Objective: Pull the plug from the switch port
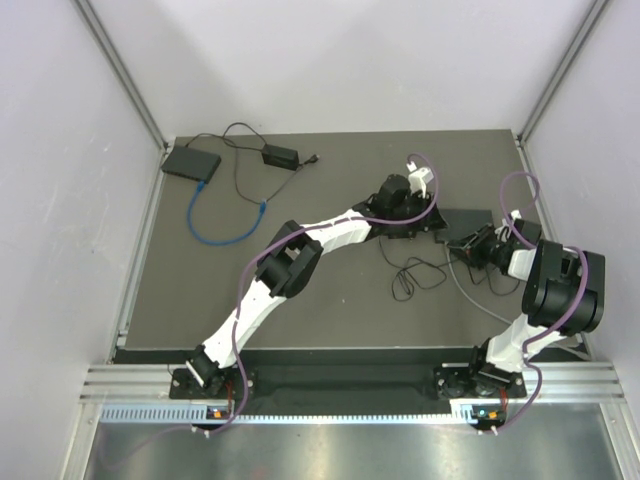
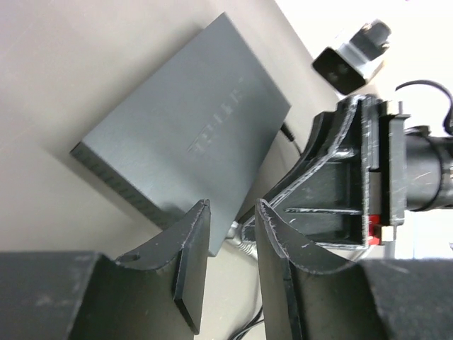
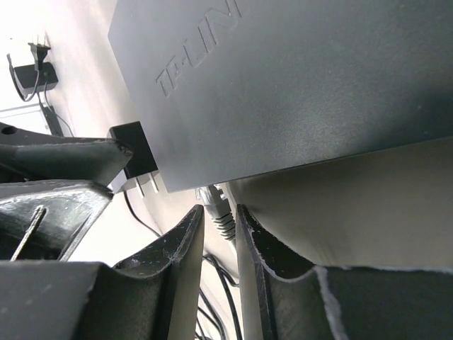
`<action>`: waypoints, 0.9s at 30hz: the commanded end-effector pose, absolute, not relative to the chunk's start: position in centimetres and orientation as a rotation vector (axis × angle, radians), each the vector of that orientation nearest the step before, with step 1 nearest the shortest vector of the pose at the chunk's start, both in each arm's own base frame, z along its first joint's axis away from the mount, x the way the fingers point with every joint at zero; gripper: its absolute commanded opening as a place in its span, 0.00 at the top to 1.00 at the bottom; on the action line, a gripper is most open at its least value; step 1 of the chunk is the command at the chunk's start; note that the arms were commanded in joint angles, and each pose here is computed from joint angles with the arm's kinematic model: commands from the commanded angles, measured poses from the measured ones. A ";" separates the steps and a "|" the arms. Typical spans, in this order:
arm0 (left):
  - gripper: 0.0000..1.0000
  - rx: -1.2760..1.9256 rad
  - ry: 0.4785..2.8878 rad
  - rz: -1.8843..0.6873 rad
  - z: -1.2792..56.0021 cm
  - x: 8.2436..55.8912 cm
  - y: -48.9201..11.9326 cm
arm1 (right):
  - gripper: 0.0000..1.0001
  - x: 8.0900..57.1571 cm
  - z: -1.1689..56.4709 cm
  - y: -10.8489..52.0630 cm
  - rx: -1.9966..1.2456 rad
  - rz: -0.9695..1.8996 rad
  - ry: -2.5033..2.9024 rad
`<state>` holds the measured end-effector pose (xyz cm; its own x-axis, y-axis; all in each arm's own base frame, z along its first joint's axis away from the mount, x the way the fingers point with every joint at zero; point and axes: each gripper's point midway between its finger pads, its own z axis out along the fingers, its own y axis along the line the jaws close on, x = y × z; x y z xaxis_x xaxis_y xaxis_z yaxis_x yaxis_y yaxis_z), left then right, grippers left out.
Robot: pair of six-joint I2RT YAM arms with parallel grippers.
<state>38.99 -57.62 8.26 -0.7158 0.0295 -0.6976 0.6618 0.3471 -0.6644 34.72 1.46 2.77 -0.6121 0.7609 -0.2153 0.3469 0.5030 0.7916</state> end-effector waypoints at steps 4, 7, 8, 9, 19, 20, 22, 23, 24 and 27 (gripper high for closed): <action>0.64 0.541 1.991 -1.399 8.6 40.1 -58.1 | 0.75 35.9 3.4 0.6 0.905 0.970 2.129; 0.64 0.525 2.022 -1.363 7.5 40.4 -58.0 | 0.75 36.1 3.6 0.5 0.915 0.978 2.107; 0.64 0.522 2.029 -1.361 7.3 40.4 -58.0 | 0.75 36.2 3.4 0.5 0.921 0.979 2.106; 0.64 0.523 2.032 -1.359 7.3 40.5 -58.0 | 0.75 36.4 3.6 0.5 0.920 0.985 2.097; 0.65 0.523 2.090 -1.344 5.8 40.1 -57.7 | 0.72 36.3 2.8 0.9 0.955 1.033 2.088; 0.66 0.523 2.090 -1.344 5.8 40.1 -57.7 | 0.73 36.3 2.7 0.9 0.961 1.030 2.090; 0.66 0.524 2.090 -1.346 5.8 40.1 -57.7 | 0.73 36.3 2.7 0.8 0.969 1.028 2.087; 0.66 0.524 2.094 -1.345 5.7 40.1 -57.7 | 0.73 36.3 2.7 0.8 0.971 1.027 2.085; 0.67 0.524 2.101 -1.342 5.5 40.0 -57.6 | 0.74 36.4 2.8 0.8 0.973 1.033 2.081; 0.68 0.521 2.108 -1.335 5.3 39.9 -57.4 | 0.76 36.3 2.6 0.8 1.007 1.031 2.085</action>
<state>40.01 -57.93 6.87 -0.7382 -0.0089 -0.6745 0.6206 0.3827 -0.6843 35.72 1.58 2.56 -0.5649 0.8101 -0.1567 0.3660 0.4162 0.8324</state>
